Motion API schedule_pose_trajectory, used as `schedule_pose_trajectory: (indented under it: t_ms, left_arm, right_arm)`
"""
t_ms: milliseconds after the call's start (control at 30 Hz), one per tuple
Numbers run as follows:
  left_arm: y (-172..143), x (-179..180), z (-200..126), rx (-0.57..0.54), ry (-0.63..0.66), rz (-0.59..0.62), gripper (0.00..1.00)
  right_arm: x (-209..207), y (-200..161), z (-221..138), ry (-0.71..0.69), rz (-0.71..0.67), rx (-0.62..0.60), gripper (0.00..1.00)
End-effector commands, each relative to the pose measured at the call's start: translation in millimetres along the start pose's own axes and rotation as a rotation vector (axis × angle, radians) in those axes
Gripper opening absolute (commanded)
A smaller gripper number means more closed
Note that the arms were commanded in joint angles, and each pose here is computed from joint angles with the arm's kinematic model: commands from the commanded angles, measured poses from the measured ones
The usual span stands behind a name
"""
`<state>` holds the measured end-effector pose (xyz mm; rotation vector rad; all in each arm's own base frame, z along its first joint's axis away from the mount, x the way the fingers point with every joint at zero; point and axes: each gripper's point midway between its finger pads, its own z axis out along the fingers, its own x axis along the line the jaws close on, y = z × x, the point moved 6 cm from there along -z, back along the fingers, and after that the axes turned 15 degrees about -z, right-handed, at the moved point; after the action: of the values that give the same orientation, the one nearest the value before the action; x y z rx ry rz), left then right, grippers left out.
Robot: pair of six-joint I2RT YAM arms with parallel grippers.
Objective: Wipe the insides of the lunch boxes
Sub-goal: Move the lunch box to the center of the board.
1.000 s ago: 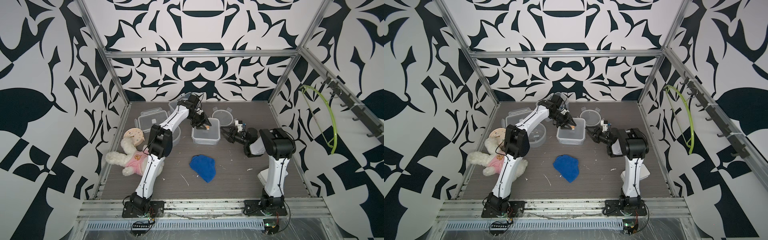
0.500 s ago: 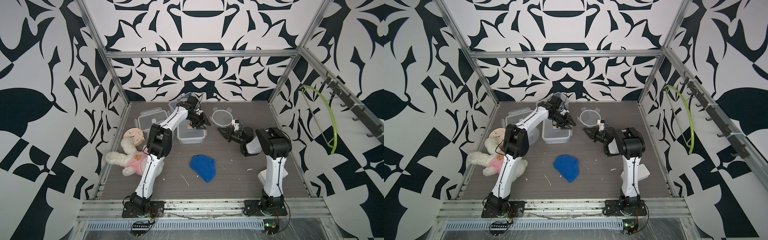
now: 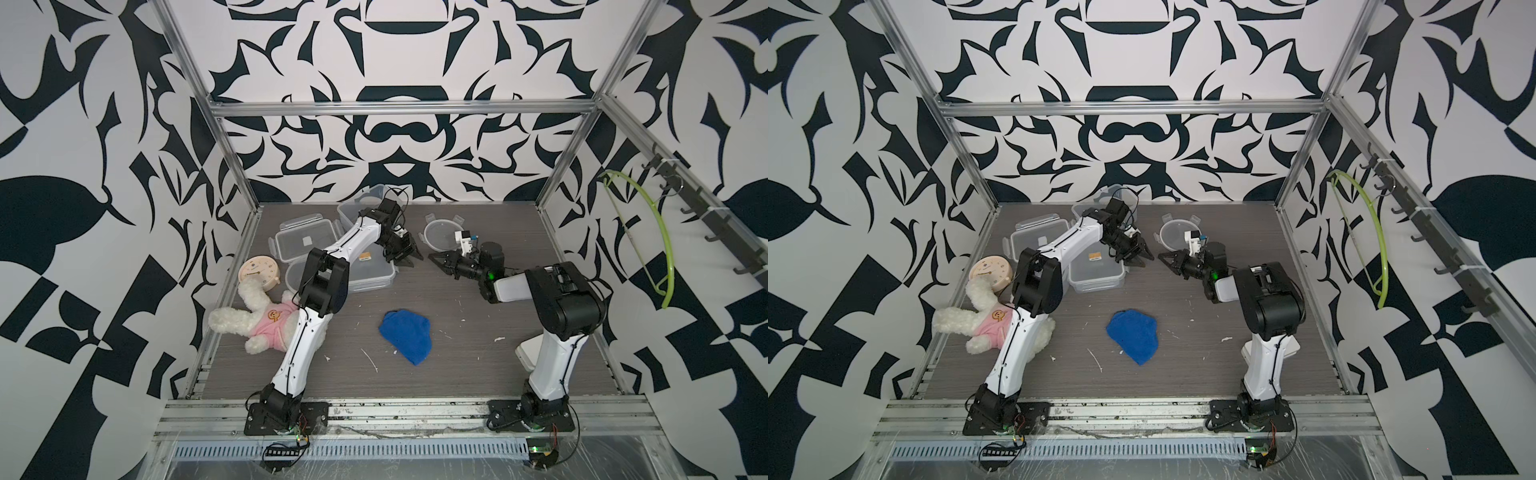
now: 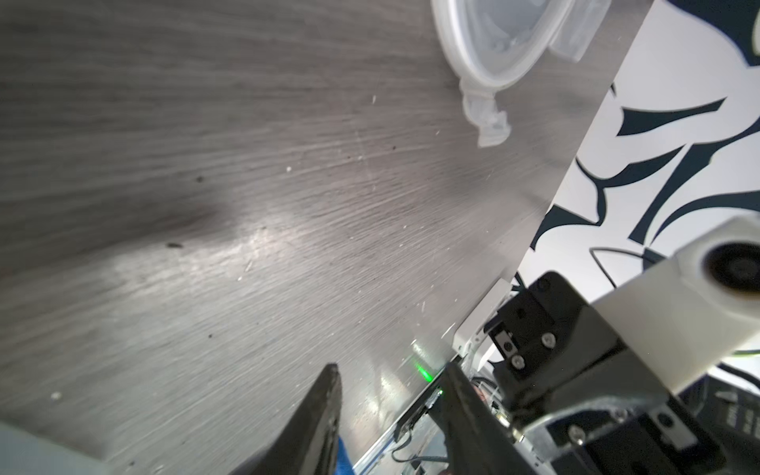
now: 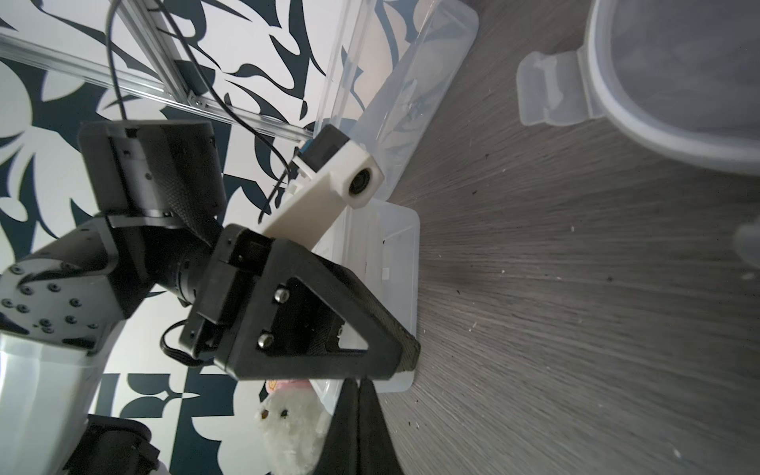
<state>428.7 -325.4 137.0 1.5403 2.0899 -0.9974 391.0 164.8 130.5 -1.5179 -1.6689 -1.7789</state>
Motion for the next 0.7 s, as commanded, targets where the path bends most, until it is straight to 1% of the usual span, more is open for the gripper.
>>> schedule_pose_trajectory:
  t_ms: [0,100,167,233,300,367,400,533,667]
  left_arm:
    - [-16.3,-40.0,-46.9,-0.048,-0.071,0.049,0.47]
    - [-26.4,-62.2,-101.5,-0.138,-0.133,0.098,0.5]
    - [-24.9,-58.5,-135.5,-0.212,-0.138,0.091,0.52]
    - [-20.2,-43.9,-165.5,-0.305,-0.099,0.079,0.53]
    - [-11.9,-18.4,-186.2,-0.384,-0.022,0.042,0.54]
    - [-5.9,8.8,-194.5,-0.434,0.097,-0.004,0.54]
    - [-3.5,21.2,-193.8,-0.44,0.152,-0.026,0.54]
    - [3.8,49.4,-176.0,-0.405,0.241,-0.071,0.59]
    - [16.1,73.1,-166.3,-0.436,0.357,-0.098,0.6]
  right_arm:
    - [14.0,4.2,-0.1,-0.101,-0.127,0.076,0.0]
    - [32.3,4.2,3.8,-0.202,-0.234,0.153,0.17]
    - [45.9,2.7,9.6,-0.245,-0.304,0.201,0.25]
    - [59.0,0.1,16.5,-0.273,-0.362,0.225,0.27]
    - [71.8,-3.2,25.1,-0.294,-0.41,0.248,0.22]
    - [81.7,-3.7,33.4,-0.316,-0.454,0.261,0.21]
    - [85.2,-2.2,38.1,-0.33,-0.472,0.262,0.21]
    - [90.4,9.4,58.3,-0.349,-0.494,0.283,0.21]
    - [91.5,19.4,76.4,-0.363,-0.493,0.291,0.2]
